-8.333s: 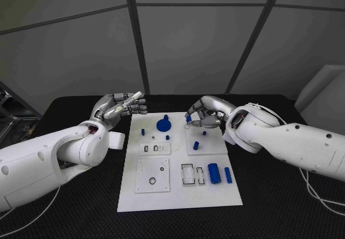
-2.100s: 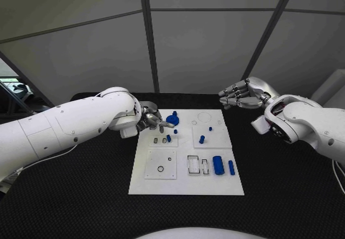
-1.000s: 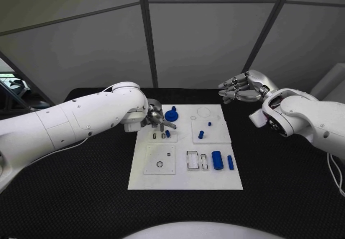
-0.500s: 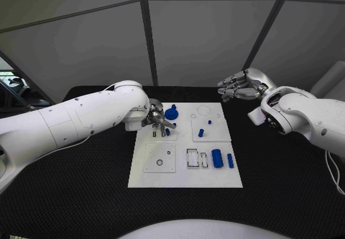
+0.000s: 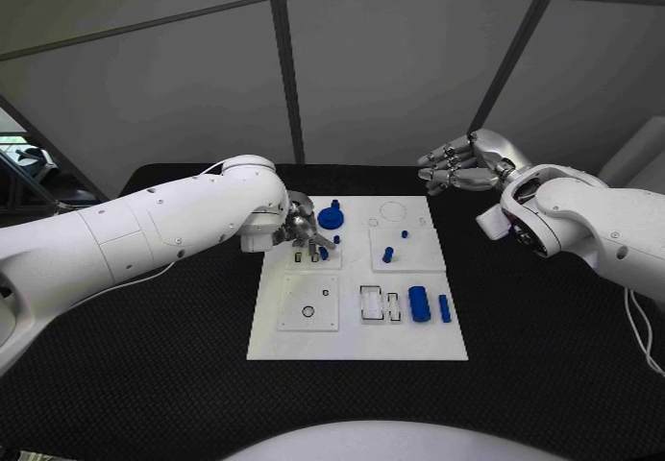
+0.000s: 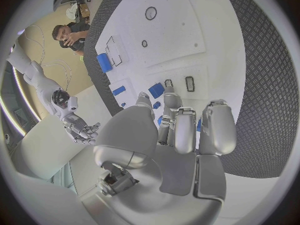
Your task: Assemble the parts on the task board
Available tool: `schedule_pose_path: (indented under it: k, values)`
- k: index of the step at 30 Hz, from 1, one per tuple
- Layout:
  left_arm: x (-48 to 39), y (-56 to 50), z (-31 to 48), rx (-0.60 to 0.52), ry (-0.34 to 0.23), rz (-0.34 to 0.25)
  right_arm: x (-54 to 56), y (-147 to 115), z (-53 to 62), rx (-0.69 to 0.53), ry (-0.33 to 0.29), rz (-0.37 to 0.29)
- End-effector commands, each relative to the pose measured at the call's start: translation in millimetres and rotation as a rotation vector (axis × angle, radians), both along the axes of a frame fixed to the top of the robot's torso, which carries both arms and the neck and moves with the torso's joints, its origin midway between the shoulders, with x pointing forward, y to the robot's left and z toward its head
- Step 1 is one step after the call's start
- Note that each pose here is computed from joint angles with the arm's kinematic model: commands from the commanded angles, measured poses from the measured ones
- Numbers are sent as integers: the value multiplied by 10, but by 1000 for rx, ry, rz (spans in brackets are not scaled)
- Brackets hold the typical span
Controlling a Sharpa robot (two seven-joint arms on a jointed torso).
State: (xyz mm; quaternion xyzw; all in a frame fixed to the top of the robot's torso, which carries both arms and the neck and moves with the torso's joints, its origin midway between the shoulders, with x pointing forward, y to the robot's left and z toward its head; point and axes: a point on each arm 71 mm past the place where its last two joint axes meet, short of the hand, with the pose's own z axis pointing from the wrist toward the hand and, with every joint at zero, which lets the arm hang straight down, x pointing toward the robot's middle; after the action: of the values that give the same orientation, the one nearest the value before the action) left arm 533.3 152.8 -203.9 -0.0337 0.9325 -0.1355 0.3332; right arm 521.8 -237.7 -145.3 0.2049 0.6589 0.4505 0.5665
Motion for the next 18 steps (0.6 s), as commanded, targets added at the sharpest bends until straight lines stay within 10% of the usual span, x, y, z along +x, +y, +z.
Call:
schedule_pose_path:
  k: [1,18]
  values:
    - [6,-10,2,0,0,-13,6,4,21,4,-11,-4]
    - [21,-65,10,-30,-18,-12,19,31,16,4,-10,-2]
